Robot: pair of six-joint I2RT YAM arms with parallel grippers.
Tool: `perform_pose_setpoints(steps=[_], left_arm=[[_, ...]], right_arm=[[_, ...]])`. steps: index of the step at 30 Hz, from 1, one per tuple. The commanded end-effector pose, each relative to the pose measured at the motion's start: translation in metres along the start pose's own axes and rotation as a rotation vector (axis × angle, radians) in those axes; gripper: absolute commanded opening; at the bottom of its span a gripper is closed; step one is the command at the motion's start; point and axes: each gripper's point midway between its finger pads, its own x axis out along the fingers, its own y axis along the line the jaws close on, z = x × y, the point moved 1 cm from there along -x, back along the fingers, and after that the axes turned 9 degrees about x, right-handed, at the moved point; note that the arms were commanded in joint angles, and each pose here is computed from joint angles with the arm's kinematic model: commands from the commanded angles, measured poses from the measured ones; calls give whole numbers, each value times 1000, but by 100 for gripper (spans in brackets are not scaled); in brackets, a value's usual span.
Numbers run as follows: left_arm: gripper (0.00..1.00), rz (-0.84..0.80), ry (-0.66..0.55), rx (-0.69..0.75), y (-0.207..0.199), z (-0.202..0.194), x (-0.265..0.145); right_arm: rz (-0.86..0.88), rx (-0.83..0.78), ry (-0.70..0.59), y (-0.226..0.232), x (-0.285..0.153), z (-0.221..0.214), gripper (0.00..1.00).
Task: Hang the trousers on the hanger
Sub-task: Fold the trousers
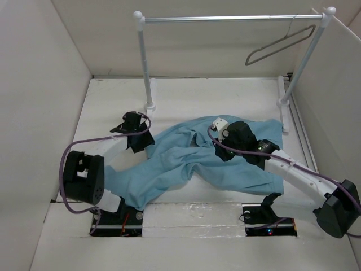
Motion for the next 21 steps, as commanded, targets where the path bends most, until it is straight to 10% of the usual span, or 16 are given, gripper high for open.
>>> perform_pose_setpoints(steps=[1,5,21], left_arm=[[48,-103,-86,-10,-26,24,9],[0,-60,-34,-8,-20,12,27],[0,170,-526,-49,-3,121,-231]], right_arm=[[30,16,-95,14,-2,21,36],[-31,45,-85,4,-2,11,49],[-182,322,90,-92,30,-67,67]])
